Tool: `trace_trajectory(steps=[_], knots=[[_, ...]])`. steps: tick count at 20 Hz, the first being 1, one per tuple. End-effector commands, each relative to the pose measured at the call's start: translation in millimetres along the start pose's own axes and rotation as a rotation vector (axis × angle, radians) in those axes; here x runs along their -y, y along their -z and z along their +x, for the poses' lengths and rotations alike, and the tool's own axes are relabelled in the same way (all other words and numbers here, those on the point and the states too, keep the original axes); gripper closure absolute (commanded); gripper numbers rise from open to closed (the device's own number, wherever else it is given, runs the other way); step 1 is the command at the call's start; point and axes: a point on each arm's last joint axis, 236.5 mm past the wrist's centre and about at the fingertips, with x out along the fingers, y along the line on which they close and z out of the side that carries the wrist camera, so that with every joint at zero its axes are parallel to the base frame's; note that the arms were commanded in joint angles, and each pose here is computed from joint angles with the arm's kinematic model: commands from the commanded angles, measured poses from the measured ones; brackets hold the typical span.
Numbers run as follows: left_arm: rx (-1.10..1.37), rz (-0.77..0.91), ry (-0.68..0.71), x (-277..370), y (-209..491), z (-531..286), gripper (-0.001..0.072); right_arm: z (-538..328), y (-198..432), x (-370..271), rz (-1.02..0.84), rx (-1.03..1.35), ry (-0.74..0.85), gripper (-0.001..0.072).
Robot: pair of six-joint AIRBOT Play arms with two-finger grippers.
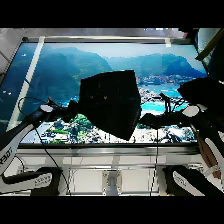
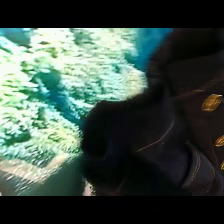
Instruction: Fold the clothes and pants, and hang the long-sleeved shirts on hangers.
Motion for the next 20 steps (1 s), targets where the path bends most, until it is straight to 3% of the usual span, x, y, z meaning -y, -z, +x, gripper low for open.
trace_trajectory(steps=[1,6,8,11,20], knots=[[0.026,0.011,0.033,10.1,-4.5,3.4,0.0677,0.6,0.5,-0.9,0.005,-0.001,0.000,0.0203],[-0.005,0.176,0.080,29.5,7.2,-13.8,0.0677,0.4,17.5,11.9,0.035,-0.070,0.052,0.0203],[0.001,0.249,0.116,42.8,10.7,-26.9,0.0678,7.3,23.7,28.3,0.159,-0.065,0.093,0.0201],[0.017,0.298,0.155,57.9,14.0,-42.6,0.0678,35.3,29.7,39.9,0.349,-0.018,0.025,0.0201],[-0.076,0.484,0.148,68.8,75.5,-33.4,0.0679,73.7,42.4,54.6,0.412,-0.101,-0.047,0.0202]])
